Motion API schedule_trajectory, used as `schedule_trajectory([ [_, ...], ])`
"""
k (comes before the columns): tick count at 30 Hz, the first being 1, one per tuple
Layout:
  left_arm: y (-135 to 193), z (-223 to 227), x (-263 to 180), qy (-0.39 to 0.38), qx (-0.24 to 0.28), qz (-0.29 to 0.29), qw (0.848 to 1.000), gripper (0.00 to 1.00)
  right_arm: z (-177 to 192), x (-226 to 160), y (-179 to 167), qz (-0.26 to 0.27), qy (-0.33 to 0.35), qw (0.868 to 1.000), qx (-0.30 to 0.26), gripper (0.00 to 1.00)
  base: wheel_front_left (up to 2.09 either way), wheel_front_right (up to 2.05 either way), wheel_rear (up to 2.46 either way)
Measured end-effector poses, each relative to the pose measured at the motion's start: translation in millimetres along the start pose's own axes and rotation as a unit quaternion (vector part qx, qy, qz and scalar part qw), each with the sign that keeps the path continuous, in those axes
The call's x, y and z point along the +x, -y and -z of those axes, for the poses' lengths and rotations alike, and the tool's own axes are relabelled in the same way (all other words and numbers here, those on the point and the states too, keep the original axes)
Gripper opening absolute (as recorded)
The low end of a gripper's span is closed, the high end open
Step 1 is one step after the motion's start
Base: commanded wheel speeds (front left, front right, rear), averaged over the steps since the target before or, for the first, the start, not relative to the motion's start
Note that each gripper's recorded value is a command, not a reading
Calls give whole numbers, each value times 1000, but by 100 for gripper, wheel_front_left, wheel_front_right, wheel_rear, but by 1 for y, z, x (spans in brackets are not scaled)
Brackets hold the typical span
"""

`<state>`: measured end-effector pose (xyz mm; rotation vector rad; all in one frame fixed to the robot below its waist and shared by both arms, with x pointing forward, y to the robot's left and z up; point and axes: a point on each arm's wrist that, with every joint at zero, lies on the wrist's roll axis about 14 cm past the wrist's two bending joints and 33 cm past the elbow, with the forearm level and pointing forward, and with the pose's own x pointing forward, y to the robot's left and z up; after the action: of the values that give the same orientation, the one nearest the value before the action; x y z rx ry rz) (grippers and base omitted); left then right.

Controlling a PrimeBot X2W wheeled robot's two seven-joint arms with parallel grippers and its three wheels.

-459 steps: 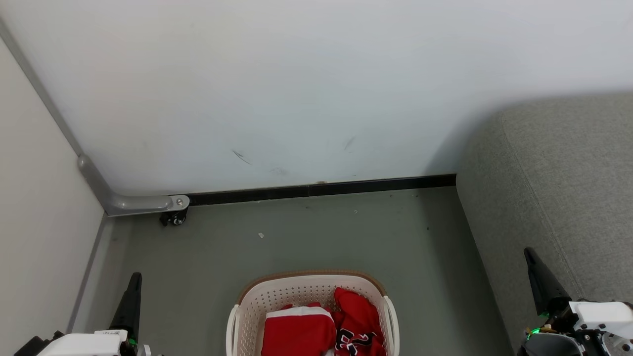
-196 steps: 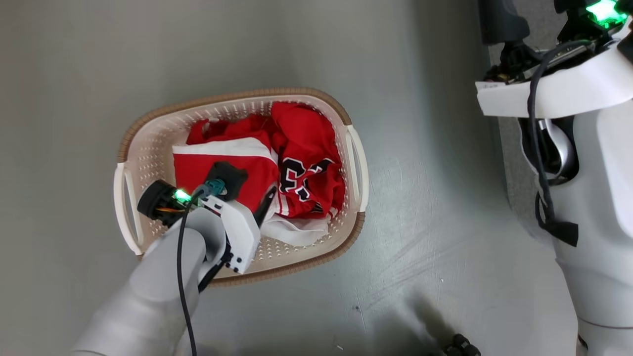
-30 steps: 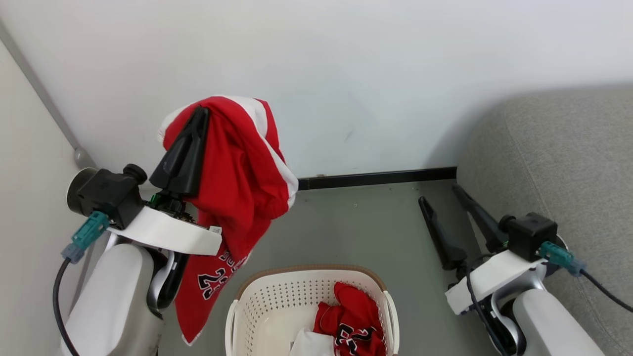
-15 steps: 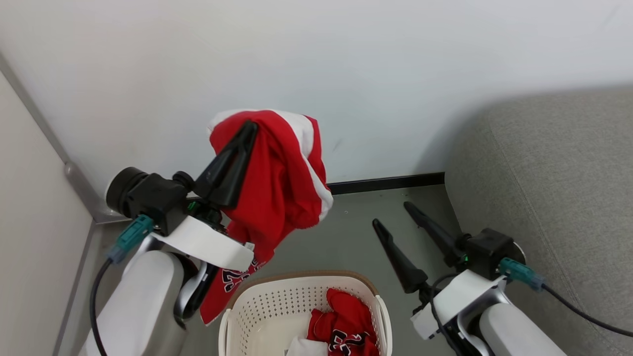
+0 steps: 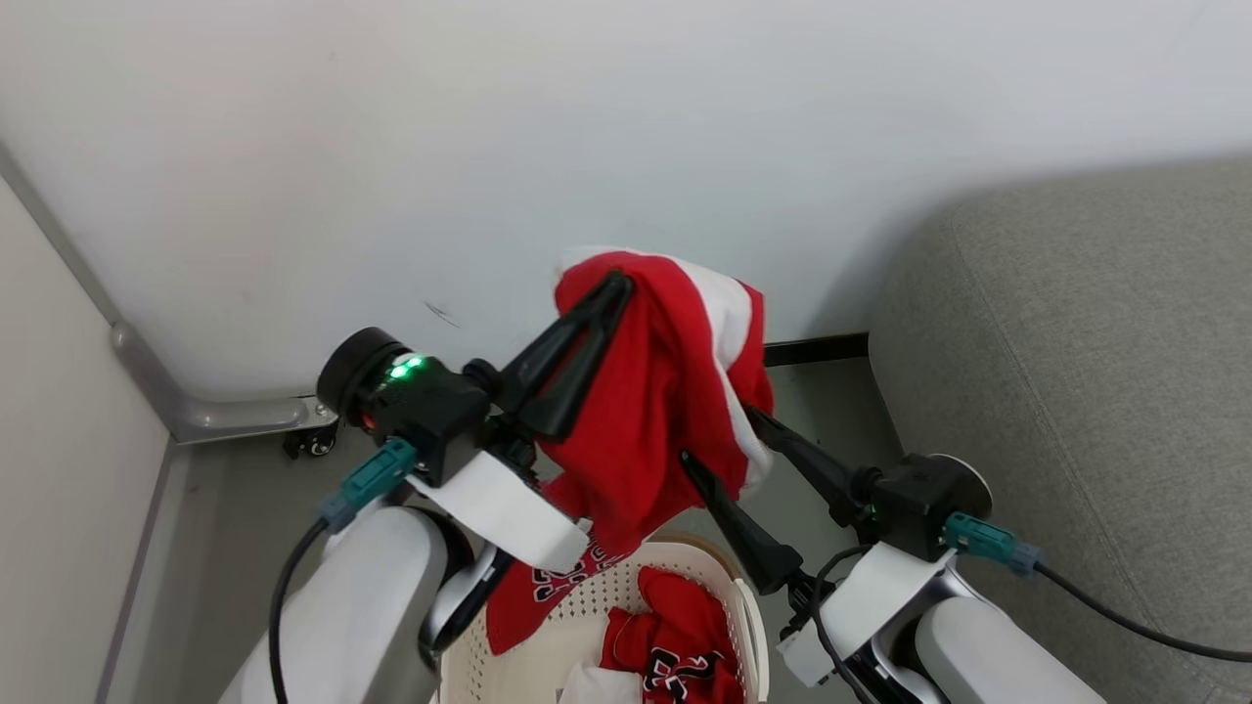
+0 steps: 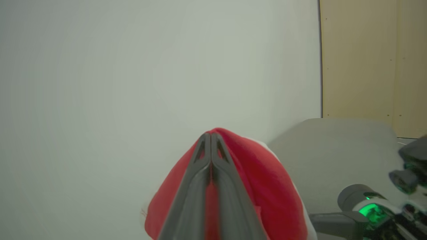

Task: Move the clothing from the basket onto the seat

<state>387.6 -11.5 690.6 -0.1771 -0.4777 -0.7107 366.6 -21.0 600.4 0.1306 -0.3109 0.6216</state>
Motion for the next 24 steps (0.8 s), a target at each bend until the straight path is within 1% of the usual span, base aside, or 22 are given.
schedule_trajectory([
  [5,19,-1,4,1,-9,27,1000,0,0,2,-2,-8,-1,1000,-6,100,0,0,0],
  [6,22,-1,5,1,-10,31,999,0,0,2,-1,-9,-2,1000,-8,46,0,0,0],
  [7,24,-1,5,0,-11,34,999,0,1,2,0,-9,-4,1000,-8,7,0,0,0],
  [8,26,-1,5,0,-12,36,999,0,3,2,0,-9,-7,1000,-9,0,0,0,0],
  [14,30,0,6,-2,-13,43,999,0,9,0,2,-7,-17,1000,-10,0,0,0,0],
  [24,30,4,6,-10,-14,43,999,0,4,1,11,8,-8,1000,-5,0,0,0,0],
])
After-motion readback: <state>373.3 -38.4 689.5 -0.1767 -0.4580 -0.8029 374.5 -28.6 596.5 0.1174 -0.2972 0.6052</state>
